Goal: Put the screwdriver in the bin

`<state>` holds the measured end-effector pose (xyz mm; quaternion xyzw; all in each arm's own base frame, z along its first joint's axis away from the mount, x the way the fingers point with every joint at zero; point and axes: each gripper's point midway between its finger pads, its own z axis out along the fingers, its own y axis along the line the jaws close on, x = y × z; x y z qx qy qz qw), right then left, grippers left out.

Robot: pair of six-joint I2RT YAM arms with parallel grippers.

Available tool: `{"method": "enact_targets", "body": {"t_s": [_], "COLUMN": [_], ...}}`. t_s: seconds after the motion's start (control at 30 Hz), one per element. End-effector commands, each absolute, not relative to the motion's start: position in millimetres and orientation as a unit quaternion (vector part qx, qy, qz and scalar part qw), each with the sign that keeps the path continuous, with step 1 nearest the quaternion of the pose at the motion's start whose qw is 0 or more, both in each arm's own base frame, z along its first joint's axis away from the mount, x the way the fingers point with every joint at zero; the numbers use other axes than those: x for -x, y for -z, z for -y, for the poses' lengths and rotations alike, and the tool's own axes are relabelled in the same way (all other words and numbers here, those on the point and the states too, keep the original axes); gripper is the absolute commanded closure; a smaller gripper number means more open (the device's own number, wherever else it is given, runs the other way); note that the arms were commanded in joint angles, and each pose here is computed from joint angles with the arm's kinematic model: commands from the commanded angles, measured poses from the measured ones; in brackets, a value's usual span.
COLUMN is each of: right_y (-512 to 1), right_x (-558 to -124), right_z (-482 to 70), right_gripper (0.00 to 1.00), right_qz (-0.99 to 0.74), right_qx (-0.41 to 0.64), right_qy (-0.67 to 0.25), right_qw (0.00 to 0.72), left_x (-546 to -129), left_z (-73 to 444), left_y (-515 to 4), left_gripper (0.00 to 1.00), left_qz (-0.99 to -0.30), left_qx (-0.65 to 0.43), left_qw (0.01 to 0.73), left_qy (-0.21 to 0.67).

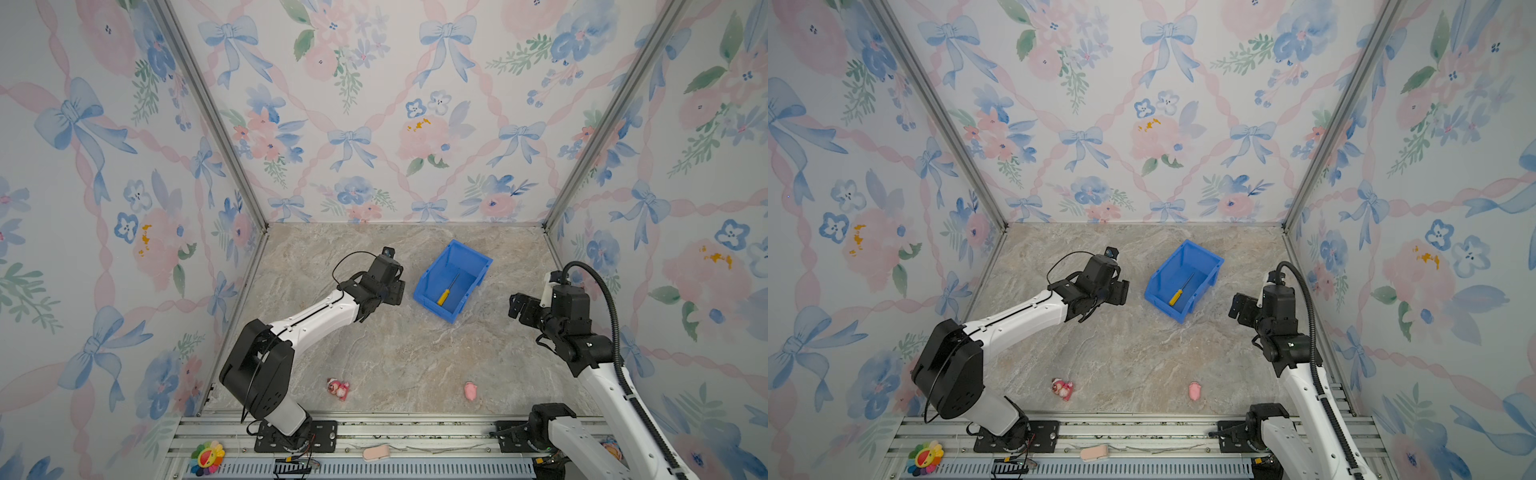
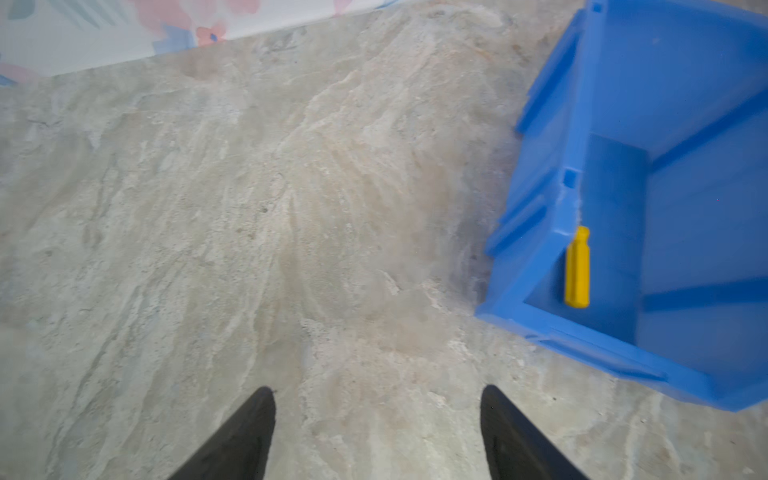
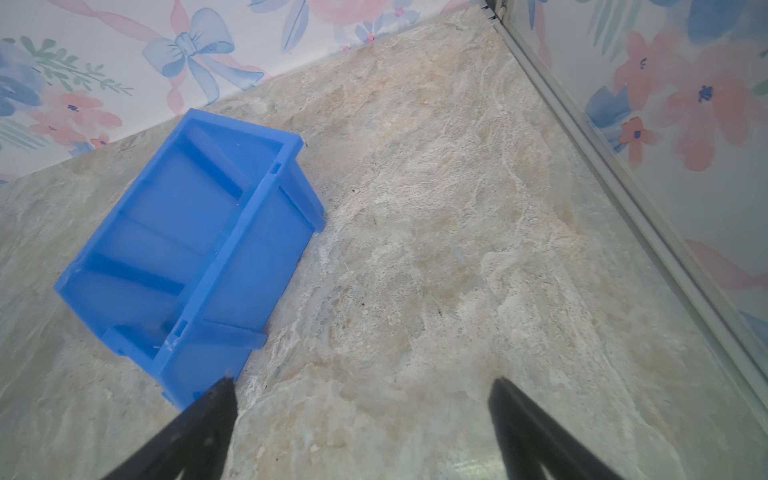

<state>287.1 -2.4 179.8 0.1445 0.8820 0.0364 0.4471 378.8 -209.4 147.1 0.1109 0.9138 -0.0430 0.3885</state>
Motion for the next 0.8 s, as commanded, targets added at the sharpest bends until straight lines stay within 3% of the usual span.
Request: {"method": "enact_targets", "body": {"t_s": [0.0,0.03,0.23,0.37,0.77], "right_y": [-175.9,-171.5,-131.8,-114.8,-92.4], "right_x": [-297.6,-298.2,-304.3,-311.1,-349.9], "right_z": [25.0,28.4,33.1,32.7,27.6], "right_gripper": [0.03,0.03,0.03,0.03,0.03], "right_qz": [-0.857,-0.856,-0.877,-0.884,-0.887], "right_qx": [-0.161,-0.160,-0.120,-0.106,-0.068], "right_qy": [0.008,0.014,0.042,0.048,0.028], "right_qw": [0.490,0.491,0.463,0.453,0.455], "left_x": [-383.8,-386.5,-406.3,-407.4,-386.9], "left_z": [177.5,167.7,95.9,50.2,34.4], "left_y": [-142.9,-141.9,-136.2,-127.5,-91.1], "left_gripper": [0.08,0.02,0.02,0.02,0.02], "left_qz": [-0.915,-0.914,-0.903,-0.892,-0.873], "left_qx": [-0.092,-0.083,-0.007,0.040,-0.053], "left_qw": [0.393,0.396,0.429,0.438,0.474], "left_qy": [0.019,0.013,-0.027,-0.102,-0.106]}}
